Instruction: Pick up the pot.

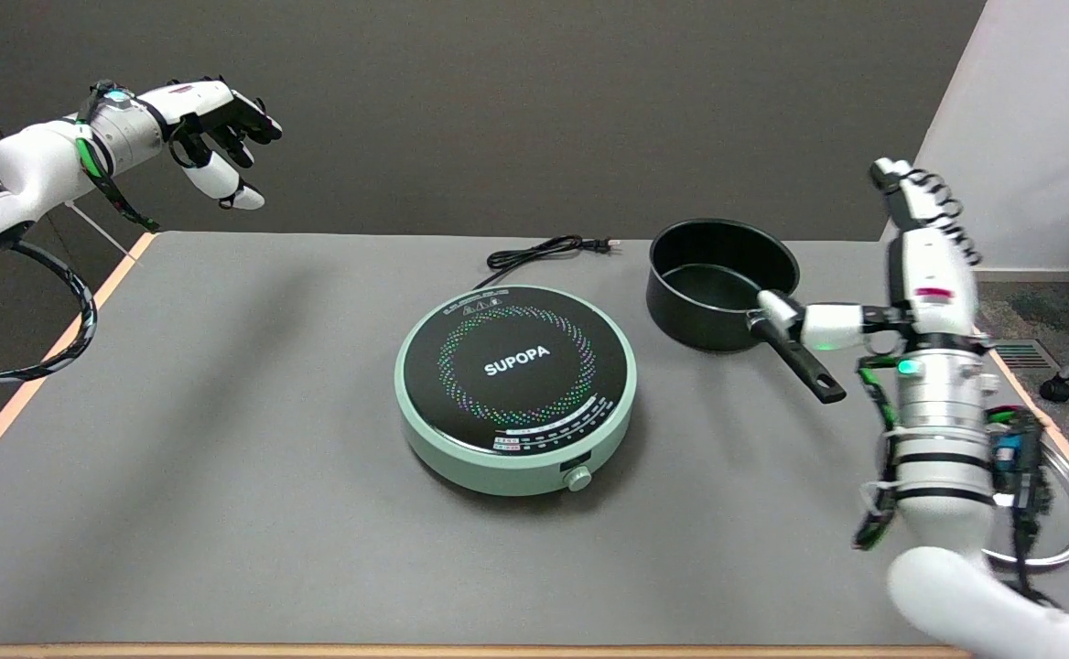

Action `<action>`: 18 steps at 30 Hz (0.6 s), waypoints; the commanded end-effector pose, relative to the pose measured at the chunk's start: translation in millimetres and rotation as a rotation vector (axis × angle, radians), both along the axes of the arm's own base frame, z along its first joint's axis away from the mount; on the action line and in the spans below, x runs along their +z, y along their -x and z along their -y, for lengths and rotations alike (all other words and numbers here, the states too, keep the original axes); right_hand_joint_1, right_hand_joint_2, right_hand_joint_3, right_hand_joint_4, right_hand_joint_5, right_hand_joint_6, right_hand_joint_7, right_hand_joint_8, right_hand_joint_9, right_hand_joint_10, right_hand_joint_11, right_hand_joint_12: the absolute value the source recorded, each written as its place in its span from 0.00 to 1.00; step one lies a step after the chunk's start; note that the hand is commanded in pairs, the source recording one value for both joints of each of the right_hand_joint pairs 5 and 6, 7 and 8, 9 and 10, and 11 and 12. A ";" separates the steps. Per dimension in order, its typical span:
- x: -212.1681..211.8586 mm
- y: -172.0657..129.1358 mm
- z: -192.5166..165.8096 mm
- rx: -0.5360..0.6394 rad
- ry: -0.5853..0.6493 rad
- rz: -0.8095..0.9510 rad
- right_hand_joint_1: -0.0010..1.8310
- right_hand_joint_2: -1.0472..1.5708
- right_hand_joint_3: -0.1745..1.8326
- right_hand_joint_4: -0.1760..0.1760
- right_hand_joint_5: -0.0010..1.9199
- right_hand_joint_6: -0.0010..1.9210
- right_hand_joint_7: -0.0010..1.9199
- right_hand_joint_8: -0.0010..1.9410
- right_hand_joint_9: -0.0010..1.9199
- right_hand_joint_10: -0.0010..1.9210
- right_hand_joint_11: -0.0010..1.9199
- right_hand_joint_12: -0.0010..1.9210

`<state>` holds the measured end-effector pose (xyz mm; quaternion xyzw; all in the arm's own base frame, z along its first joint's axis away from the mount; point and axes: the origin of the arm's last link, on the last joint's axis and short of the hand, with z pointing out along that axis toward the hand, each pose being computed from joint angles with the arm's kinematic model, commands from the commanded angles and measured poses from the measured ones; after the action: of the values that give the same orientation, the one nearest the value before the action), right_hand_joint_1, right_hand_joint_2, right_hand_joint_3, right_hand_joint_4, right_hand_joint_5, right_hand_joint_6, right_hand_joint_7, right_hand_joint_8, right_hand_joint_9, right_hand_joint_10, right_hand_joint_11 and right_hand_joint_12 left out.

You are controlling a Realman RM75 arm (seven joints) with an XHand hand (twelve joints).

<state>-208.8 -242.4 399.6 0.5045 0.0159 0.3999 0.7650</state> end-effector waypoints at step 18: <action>-106.0 23.1 -3.1 -0.306 0.065 -0.019 0.66 0.38 0.37 0.00 0.04 0.04 0.04 0.04 0.04 0.04 0.04 0.04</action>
<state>-216.2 -262.5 317.2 0.5079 -0.0146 0.3220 0.7989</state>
